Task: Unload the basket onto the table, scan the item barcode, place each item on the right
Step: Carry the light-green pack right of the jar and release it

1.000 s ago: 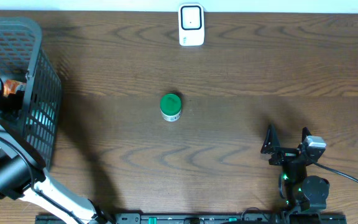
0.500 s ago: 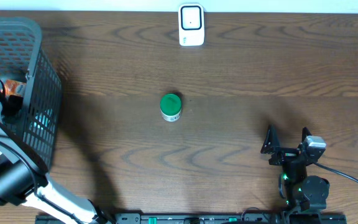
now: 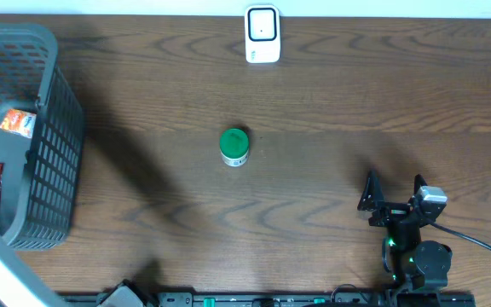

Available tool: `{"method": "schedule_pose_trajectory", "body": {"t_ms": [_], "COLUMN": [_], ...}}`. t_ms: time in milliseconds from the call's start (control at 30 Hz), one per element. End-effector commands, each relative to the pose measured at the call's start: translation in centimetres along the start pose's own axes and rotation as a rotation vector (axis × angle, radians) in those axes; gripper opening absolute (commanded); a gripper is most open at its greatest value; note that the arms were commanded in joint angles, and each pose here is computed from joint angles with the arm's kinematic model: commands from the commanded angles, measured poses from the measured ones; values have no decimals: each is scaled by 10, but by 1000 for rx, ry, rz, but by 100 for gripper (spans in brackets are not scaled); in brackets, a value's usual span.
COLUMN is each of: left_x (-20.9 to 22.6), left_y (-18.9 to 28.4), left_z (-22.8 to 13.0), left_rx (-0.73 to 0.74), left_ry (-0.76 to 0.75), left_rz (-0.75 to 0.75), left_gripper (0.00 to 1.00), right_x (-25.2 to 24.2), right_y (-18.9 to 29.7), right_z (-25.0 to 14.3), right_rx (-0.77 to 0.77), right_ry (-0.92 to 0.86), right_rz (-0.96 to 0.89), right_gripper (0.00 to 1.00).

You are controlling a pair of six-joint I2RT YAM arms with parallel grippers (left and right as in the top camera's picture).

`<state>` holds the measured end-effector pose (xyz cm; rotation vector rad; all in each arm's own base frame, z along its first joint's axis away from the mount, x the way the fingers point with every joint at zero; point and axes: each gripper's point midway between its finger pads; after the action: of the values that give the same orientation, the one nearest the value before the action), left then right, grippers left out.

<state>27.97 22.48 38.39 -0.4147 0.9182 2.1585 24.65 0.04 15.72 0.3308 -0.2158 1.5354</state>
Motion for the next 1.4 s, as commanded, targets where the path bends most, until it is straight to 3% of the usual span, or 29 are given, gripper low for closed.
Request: {"method": "schedule_pose_trajectory", "body": {"t_ms": [0,100,267,533,800,1067,1133,1267,1367], "left_x": [-61,-118,-187,-244,-208,-146,-140,-145,-164], "left_y": [40,74,107,103,68,29,25,29,40], "left_z": [-29,-77,-181,-393,-556,-632,-638,-633,-617], "left_rx": [100,255,526,738,963,1084,1091,1083,1054], "left_ry": [6,-77,-260,-659,-813,-868,-877,-892,-914], "left_rz": [-275,-510,-727,-697,-521,-296,-278,-307,-390], "left_gripper": [8,8,8,8,8,10,25,71,83], "right_x": [0,0,0,0,0,0,0,0,0], "right_y": [0,0,0,0,0,0,0,0,0], "right_z": [-1,-1,-1,-1,-1,-1,-1,-1,-1], "right_rx": [-1,-1,-1,-1,-1,-1,-1,-1,-1], "right_ry": [-11,-11,-11,-11,-11,-11,-11,-11,-11], "right_rz": [-3,-3,-3,-3,-3,-3,-3,-3,-3], "right_gripper": [99,99,99,99,99,99,99,99,99]}}
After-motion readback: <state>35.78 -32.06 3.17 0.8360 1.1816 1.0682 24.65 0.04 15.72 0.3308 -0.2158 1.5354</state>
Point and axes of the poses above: each gripper's point midway between its finger pads, its own y axis back along the fingers, its own x axis along the line the jaws close on, z = x × y, and after that the axes turned 6 degrees about -y, right-handed
